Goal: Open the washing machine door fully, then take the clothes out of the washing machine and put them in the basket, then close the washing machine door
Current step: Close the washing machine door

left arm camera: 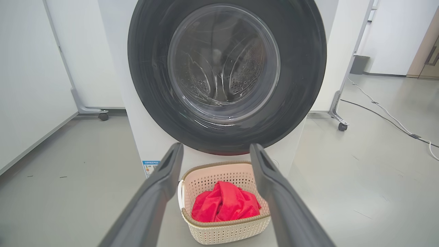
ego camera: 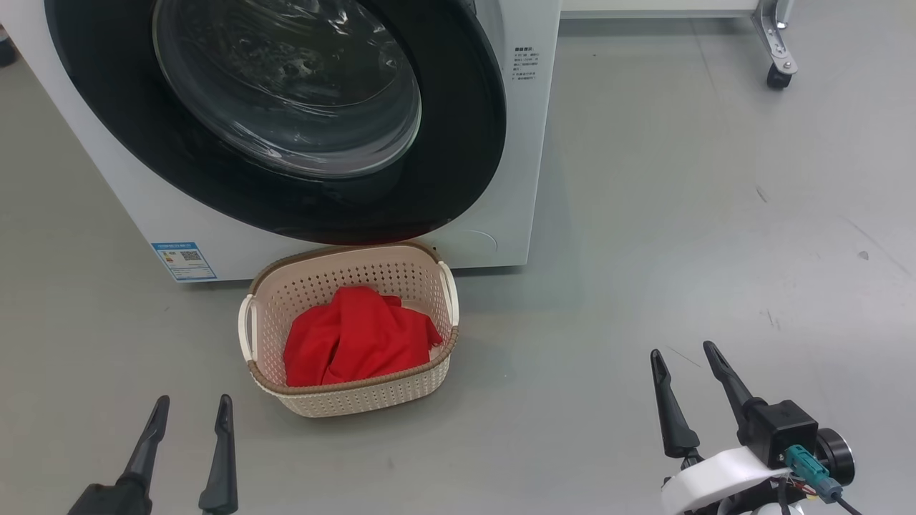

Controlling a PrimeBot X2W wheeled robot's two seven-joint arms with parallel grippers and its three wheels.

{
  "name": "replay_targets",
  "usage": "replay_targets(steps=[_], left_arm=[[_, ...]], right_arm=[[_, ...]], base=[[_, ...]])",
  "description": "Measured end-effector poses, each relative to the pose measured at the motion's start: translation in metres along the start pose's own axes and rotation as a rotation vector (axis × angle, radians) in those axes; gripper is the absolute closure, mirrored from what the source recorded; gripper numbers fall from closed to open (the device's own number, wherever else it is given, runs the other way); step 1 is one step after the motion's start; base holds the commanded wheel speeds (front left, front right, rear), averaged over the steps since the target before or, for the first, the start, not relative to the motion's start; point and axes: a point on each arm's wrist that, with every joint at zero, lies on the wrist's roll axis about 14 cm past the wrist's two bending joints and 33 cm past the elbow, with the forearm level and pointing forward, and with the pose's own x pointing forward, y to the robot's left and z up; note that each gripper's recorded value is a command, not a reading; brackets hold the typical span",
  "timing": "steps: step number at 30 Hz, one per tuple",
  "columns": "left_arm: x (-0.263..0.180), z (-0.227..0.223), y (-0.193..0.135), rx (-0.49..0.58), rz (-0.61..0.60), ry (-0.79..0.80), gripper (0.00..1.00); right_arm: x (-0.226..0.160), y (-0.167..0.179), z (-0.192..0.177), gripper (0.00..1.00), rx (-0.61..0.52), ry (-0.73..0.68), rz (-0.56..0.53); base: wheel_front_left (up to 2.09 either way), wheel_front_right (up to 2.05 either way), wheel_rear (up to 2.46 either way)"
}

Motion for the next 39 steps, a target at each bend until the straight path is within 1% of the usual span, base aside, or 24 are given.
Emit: replay_targets(steps=[14, 15, 17, 25, 30, 34, 39], left_arm=[[0.000, -0.008, -0.002, -0.006, 0.011, 0.016, 0.00], [0.000, -0.009, -0.002, -0.006, 0.014, 0.020, 0.00], [0.000, -0.010, -0.001, -0.006, 0.019, 0.021, 0.00], [0.002, -0.013, 0.000, -0.004, 0.022, 0.031, 0.00], [0.005, -0.014, 0.000, -0.002, 0.022, 0.036, 0.00], [0.012, -0.010, -0.001, -0.003, 0.020, 0.021, 0.00], [0.015, -0.013, 0.000, -0.001, 0.026, 0.029, 0.00]], right_arm=[[0.002, -0.001, -0.001, 0.00, 0.002, 0.003, -0.004], [0.002, -0.001, -0.001, 0.38, 0.002, 0.004, -0.004], [0.003, -0.002, 0.000, 1.00, 0.003, 0.000, -0.005], [0.006, 0.000, -0.004, 1.00, 0.006, 0.012, 0.005], [0.021, 0.012, 0.004, 1.00, -0.014, -0.010, 0.076], [0.039, 0.019, 0.015, 1.00, -0.046, -0.045, 0.124], [0.067, 0.036, 0.027, 1.00, -0.068, -0.071, 0.202]], base=[[0.00, 0.00, 0.00], [0.00, 0.00, 0.00], [0.00, 0.00, 0.00], [0.00, 0.00, 0.00], [0.00, 0.00, 0.00], [0.00, 0.00, 0.00], [0.00, 0.00, 0.00]])
